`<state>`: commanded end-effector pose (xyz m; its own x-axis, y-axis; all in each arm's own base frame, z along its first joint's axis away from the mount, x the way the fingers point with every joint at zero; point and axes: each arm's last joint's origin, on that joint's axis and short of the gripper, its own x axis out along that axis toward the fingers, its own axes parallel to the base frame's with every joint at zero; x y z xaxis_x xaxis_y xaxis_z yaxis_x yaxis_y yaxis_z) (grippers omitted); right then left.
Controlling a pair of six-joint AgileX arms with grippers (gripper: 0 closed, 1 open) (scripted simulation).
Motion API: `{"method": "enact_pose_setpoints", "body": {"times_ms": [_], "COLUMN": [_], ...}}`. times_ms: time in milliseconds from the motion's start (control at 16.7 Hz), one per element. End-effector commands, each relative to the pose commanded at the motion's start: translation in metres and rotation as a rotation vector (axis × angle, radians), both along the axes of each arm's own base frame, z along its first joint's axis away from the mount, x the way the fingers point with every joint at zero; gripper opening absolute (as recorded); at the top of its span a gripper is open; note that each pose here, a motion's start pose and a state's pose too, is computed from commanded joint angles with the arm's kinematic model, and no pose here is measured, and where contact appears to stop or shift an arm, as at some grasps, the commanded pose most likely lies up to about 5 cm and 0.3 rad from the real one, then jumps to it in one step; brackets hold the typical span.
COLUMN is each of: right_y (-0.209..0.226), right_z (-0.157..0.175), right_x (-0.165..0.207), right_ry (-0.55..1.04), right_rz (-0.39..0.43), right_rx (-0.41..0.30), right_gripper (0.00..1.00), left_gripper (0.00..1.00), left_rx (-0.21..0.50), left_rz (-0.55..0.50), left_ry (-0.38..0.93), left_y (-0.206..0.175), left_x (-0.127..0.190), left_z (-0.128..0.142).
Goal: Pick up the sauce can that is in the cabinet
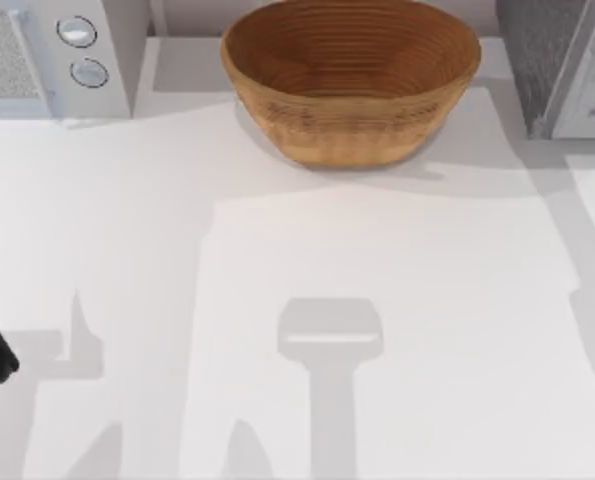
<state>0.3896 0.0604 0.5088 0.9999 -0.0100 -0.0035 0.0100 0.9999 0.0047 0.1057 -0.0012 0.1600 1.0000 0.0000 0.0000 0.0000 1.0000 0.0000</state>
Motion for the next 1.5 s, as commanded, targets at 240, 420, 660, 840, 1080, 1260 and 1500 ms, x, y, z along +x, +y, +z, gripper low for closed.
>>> {"method": "enact_pose_setpoints", "body": {"times_ms": [240,420,660,840,1080,1260,1500], "right_y": [0.000,0.000,0.003,0.008,0.006,0.003,0.001], "right_z": [0.000,0.000,0.008,0.030,0.055,0.060,0.062], "right_x": [0.000,0.000,-0.016,-0.063,-0.145,-0.178,-0.181], "right_ry": [0.000,0.000,0.001,-0.001,-0.010,-0.002,-0.007], "right_rz": [0.000,0.000,0.001,0.000,0.002,0.002,0.000], "right_rx": [0.000,0.000,0.001,0.001,0.004,0.002,0.006], "right_gripper": [0.00,0.00,0.00,0.00,0.00,0.00,0.00], "left_gripper": [1.00,1.00,1.00,1.00,1.00,1.00,1.00], "left_rx": [0.000,0.000,0.000,0.000,0.000,0.000,0.000], "left_rz": [0.000,0.000,0.000,0.000,0.000,0.000,0.000], "left_ry": [0.000,0.000,0.000,0.000,0.000,0.000,0.000], "left_y": [0.000,0.000,0.000,0.000,0.000,0.000,0.000], "left_x": [0.000,0.000,0.000,0.000,0.000,0.000,0.000], "left_z": [0.000,0.000,0.000,0.000,0.000,0.000,0.000]}}
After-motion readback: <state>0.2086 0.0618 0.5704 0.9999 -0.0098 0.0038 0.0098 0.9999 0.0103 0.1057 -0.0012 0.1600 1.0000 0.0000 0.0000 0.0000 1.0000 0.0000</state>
